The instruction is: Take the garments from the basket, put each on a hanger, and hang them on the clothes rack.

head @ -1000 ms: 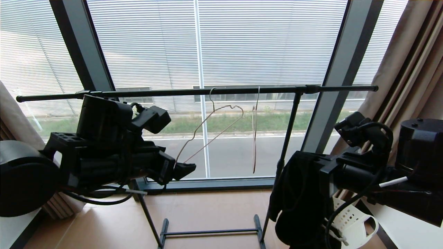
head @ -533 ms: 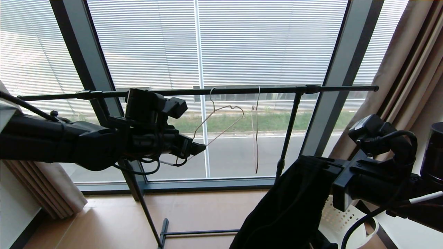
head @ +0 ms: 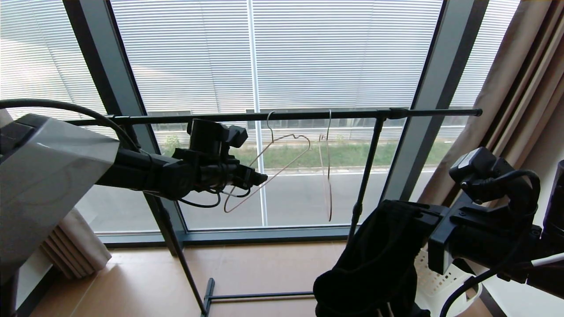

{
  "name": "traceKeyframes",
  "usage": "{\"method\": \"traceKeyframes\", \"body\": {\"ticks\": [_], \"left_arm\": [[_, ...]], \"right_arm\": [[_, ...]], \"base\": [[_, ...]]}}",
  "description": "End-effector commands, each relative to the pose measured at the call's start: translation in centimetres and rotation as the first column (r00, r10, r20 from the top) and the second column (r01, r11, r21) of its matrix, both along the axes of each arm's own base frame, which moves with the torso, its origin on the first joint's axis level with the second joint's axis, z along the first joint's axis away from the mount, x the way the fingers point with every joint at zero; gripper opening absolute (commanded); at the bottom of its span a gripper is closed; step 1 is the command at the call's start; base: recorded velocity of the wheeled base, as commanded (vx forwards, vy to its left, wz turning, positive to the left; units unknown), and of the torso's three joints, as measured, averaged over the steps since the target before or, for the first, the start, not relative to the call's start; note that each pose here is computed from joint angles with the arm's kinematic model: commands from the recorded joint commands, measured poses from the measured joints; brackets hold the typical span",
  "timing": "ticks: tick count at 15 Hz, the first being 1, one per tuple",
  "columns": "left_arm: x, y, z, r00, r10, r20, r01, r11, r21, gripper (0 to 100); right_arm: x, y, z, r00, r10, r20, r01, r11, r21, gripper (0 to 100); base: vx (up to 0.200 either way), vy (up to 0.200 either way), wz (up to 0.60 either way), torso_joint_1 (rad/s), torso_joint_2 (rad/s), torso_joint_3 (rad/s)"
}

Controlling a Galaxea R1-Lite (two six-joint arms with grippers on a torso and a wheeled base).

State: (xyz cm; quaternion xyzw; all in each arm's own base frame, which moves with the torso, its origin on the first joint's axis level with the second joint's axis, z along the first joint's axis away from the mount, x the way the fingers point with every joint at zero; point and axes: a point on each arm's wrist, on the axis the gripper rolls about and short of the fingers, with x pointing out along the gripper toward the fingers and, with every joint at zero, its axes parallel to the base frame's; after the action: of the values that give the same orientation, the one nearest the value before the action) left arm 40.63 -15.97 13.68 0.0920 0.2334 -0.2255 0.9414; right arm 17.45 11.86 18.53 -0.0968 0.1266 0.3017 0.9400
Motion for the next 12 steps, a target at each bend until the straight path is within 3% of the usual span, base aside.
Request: {"method": "traceKeyframes", "body": {"ticks": [1,6,7,12], "left_arm": [[1.53,-0.09,-2.26,1.0,0.011,-0.023,-0.011,1.0,0.009,100],[2.35,-0.03,-2.58,0.999,0.028,-0.017,-0.028,1.0,-0.011,100],[2.36,-0.03,-2.48,1.0,0.028,-0.01,-0.028,1.0,-0.014,0],[2.34,-0.1,-2.47,1.0,0.028,-0.008,-0.029,0.999,-0.019,0]], "right_arm": [[0.08,0.06,-0.17,1.0,0.0,-0.006,0.0,1.0,-0.004,0],[0.17,0.13,-0.3,1.0,0.002,-0.011,-0.002,1.0,-0.007,0],[0.16,0.12,-0.34,1.0,0.002,-0.012,-0.002,1.0,-0.008,0],[0.16,0.12,-0.34,1.0,0.002,-0.012,-0.002,1.0,-0.008,0]], "base": [[0.0,0.0,0.0,0.0,0.0,0.0],[0.0,0.0,0.0,0.0,0.0,0.0],[0.0,0.0,0.0,0.0,0.0,0.0],[0.0,0.0,0.0,0.0,0.0,0.0]]}}
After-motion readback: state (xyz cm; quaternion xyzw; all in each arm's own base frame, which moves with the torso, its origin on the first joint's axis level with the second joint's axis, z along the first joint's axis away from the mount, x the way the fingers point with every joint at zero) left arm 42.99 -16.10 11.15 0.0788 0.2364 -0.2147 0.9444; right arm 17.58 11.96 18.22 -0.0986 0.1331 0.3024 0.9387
